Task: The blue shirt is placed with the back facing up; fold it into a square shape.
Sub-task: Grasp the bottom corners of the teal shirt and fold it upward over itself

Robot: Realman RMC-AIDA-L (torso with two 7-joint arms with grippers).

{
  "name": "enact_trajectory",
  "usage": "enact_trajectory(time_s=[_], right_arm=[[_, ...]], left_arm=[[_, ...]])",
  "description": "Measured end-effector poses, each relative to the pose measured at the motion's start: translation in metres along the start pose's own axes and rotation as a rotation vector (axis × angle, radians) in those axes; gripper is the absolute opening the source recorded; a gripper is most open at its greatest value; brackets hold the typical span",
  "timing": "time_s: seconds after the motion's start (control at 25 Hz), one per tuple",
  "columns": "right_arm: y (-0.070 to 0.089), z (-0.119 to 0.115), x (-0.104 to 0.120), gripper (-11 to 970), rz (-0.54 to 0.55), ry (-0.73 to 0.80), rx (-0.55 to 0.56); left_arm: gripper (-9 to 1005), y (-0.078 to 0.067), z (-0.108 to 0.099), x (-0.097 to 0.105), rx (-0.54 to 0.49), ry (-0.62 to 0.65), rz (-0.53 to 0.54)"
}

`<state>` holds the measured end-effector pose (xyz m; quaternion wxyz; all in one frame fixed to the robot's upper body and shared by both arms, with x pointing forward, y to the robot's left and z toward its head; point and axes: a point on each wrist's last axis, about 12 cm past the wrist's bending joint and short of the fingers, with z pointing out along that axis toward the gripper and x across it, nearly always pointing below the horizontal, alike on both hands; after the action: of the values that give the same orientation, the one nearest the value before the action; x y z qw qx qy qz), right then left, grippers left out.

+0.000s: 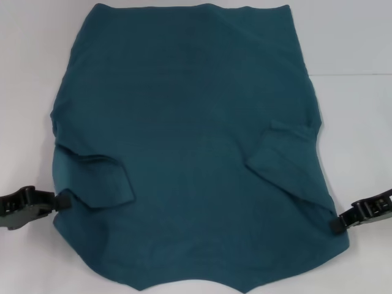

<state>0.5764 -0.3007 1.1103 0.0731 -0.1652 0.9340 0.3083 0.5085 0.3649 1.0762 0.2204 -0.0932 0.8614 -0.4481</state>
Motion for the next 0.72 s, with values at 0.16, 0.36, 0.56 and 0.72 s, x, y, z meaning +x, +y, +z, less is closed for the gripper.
enact_trajectory(time_s=[0.16, 0.36, 0.56, 0.72], right_arm=[[-0.003, -0.01, 0.006, 45, 0.01, 0.0, -0.035], [-0.005, -0.014, 0.02, 50, 0.027, 0.028, -0.077], [-0.007, -0.013, 0.035, 55, 0.052, 0.061, -0.107], [-0.01, -0.013, 0.05, 59, 0.076, 0.074, -0.143]], left_arm=[[11, 0.0, -0.012, 0.003, 0.012, 0.026, 0.014], [11, 0.004, -0.027, 0.014, 0.005, 0.046, 0.008], [10, 0.009, -0.04, 0.029, 0.011, 0.069, -0.014], [10, 0.008, -0.047, 0.037, 0.027, 0.096, -0.018]])
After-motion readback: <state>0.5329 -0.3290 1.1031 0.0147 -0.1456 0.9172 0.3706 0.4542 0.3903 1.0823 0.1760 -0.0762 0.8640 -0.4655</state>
